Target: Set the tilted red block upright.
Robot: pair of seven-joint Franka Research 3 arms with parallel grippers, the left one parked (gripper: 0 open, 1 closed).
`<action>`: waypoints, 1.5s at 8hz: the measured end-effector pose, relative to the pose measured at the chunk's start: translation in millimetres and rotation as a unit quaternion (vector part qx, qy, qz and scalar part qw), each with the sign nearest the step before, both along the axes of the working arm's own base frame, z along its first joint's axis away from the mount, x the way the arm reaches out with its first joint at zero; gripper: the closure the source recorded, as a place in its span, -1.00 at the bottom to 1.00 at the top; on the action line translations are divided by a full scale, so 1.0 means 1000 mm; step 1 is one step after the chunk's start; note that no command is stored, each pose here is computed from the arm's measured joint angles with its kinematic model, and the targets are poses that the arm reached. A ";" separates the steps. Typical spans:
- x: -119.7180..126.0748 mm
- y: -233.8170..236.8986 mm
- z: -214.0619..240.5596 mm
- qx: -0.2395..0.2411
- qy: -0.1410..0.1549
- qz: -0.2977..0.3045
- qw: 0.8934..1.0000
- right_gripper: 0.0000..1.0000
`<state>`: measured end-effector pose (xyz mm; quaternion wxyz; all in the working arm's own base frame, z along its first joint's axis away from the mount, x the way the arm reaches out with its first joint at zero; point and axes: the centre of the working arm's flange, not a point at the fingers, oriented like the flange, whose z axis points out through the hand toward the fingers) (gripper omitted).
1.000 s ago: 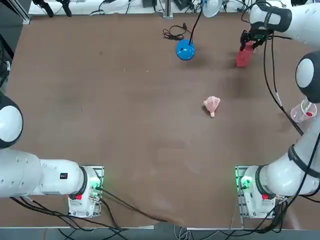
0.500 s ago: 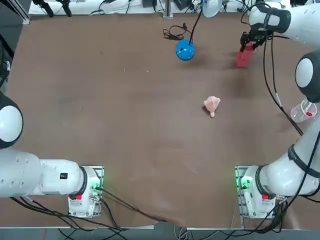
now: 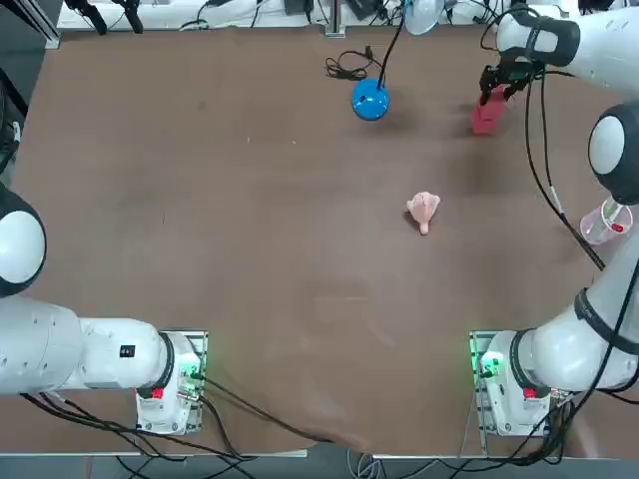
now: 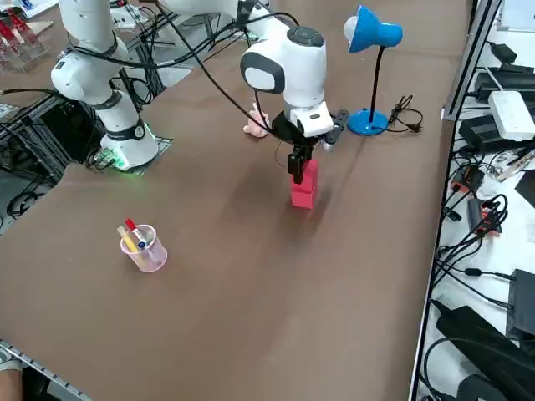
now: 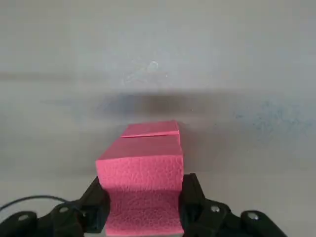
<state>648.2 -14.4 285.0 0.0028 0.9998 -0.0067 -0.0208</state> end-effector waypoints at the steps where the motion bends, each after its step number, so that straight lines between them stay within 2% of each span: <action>1: 0.000 -0.001 -0.002 0.000 0.001 0.006 1.000 -0.43; 12: 0.003 -0.003 -0.004 -0.001 -0.001 0.009 1.000 -0.43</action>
